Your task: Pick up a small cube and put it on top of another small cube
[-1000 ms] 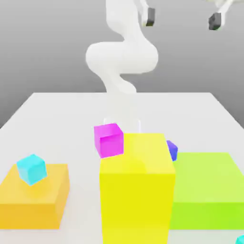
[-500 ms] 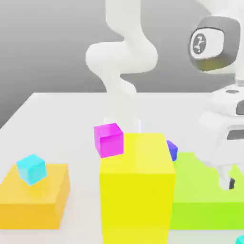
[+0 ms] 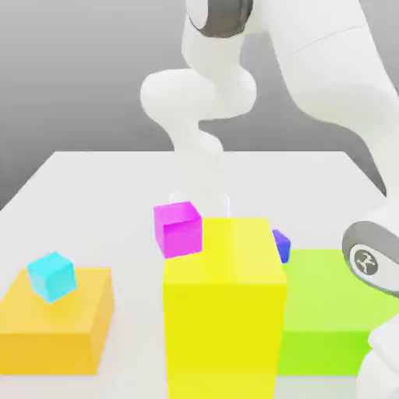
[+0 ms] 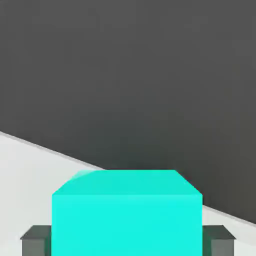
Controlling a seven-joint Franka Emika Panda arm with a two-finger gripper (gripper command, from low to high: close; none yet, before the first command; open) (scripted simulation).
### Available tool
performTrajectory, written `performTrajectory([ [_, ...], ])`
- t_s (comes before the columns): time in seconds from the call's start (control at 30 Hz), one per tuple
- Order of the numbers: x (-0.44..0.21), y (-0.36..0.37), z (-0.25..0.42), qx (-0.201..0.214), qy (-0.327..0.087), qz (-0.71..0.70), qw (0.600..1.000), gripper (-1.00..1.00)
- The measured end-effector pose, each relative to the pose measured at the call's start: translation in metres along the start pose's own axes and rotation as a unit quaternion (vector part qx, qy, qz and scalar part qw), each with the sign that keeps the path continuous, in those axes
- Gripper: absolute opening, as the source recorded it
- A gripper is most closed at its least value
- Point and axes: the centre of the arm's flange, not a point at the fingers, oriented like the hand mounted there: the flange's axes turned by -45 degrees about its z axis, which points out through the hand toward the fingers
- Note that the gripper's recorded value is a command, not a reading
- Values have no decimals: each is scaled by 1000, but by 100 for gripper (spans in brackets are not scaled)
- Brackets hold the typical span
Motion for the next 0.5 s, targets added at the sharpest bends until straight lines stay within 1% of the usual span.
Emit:
performTrajectory([
  [0.1,0,0,0,0,0,0,1000,-100],
  [0.23,-1,2,-49,-3,1,-7,1000,-100],
  [0.37,-13,95,-80,-26,3,74,997,-100],
  [0.5,-44,190,-109,-39,5,176,984,-100],
])
